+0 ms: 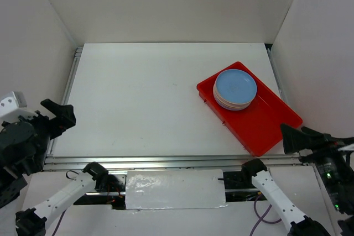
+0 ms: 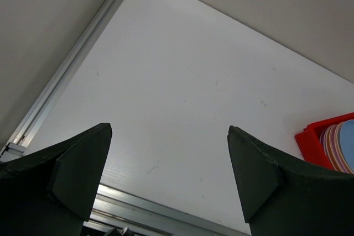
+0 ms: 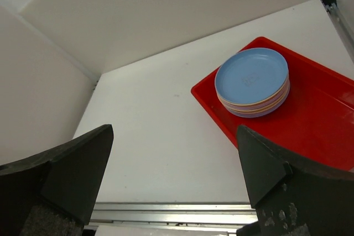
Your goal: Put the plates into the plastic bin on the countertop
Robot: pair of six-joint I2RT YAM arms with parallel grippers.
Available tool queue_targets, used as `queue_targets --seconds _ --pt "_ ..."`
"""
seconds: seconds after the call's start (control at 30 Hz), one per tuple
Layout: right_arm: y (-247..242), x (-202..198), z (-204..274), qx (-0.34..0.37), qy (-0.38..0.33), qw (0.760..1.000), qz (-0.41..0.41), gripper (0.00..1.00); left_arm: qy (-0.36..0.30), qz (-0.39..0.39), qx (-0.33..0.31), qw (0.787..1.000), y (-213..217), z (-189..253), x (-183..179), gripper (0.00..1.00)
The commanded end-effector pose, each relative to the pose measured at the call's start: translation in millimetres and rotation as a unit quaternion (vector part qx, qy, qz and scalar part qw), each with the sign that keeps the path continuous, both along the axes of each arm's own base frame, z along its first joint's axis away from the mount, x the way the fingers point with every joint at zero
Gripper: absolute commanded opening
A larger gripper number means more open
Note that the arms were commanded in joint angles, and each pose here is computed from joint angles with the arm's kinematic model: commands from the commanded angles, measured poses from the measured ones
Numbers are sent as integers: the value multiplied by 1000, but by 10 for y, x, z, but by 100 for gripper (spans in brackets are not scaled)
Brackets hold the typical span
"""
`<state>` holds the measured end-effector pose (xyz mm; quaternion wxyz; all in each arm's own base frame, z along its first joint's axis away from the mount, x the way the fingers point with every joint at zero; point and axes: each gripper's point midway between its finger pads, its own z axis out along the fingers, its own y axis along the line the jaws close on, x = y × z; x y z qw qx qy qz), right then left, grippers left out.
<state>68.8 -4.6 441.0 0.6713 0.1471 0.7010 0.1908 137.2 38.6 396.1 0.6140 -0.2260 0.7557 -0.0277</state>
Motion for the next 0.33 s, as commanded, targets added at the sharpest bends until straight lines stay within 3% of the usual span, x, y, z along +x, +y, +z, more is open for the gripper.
queue_targets --seconds 0.0,0.3 --pt "-32 -276 -208 -25 19 999 28 100 10 -7 -6 1000 31 -235 -124 99" --pt "-98 -172 -425 -29 39 999 4 100 27 -31 -8 999 -15 -456 -200 99"
